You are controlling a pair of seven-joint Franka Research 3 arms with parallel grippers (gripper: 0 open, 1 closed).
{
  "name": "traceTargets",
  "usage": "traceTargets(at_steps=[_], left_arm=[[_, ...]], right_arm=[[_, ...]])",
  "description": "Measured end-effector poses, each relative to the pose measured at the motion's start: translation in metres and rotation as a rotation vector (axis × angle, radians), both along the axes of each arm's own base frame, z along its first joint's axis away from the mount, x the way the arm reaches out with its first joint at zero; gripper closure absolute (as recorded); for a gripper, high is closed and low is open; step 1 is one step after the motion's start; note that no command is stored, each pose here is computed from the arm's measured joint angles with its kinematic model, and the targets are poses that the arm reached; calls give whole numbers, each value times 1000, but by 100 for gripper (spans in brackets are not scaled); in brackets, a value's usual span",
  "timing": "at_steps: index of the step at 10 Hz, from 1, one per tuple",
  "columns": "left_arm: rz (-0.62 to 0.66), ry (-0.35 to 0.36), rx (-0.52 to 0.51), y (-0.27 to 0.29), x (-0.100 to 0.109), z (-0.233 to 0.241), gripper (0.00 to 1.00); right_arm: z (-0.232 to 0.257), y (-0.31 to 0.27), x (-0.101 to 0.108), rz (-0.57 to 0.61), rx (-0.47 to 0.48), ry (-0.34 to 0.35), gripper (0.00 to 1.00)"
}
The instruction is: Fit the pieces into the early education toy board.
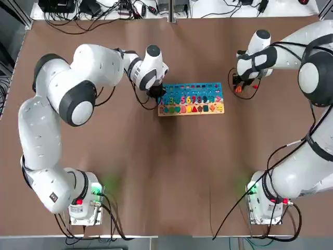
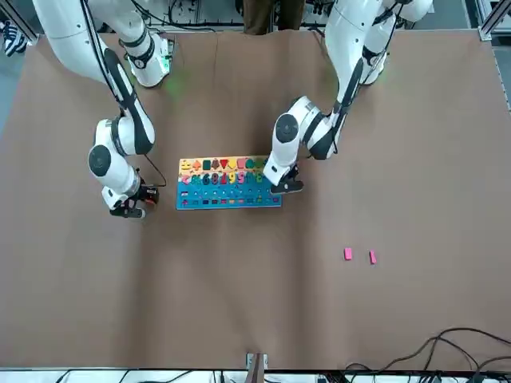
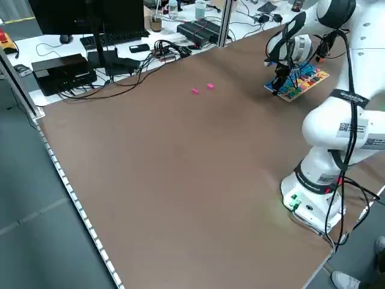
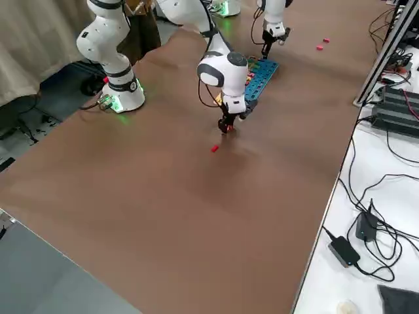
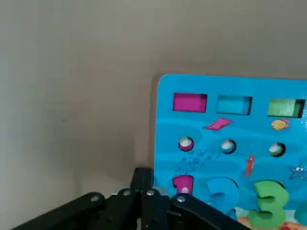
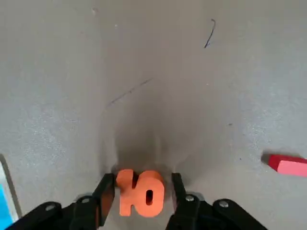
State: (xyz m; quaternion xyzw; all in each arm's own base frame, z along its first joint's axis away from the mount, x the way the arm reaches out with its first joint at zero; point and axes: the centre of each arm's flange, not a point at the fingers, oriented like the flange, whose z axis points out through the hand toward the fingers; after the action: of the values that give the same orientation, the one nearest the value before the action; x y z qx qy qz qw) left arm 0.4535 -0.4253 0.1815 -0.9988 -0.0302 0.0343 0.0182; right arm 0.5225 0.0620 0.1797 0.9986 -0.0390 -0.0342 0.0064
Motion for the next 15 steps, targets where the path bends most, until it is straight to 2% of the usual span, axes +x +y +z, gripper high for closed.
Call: traceTargets(at_steps=[1, 3, 6, 10, 11, 13, 15], left_arm=[[-16, 20, 12, 10, 13, 12, 99], [-34, 19, 4, 53, 55, 58, 99], [-5, -41, -31, 134, 109, 130, 97], [-3, -68, -7, 221, 164, 180, 95], [-3, -74, -8, 241, 173, 186, 83], [10, -82, -11, 277, 195, 189, 77], [30, -91, -16, 302, 219, 181, 70]], right_arm=[[3, 0, 0, 0, 0, 1, 43], [7, 0, 0, 0, 1, 1, 43], [6, 0, 0, -1, 1, 3, 43], [6, 0, -1, -1, 1, 5, 45], [6, 0, -1, -1, 1, 4, 45], [6, 0, -1, -1, 1, 4, 52], [6, 0, -1, -1, 1, 4, 52]])
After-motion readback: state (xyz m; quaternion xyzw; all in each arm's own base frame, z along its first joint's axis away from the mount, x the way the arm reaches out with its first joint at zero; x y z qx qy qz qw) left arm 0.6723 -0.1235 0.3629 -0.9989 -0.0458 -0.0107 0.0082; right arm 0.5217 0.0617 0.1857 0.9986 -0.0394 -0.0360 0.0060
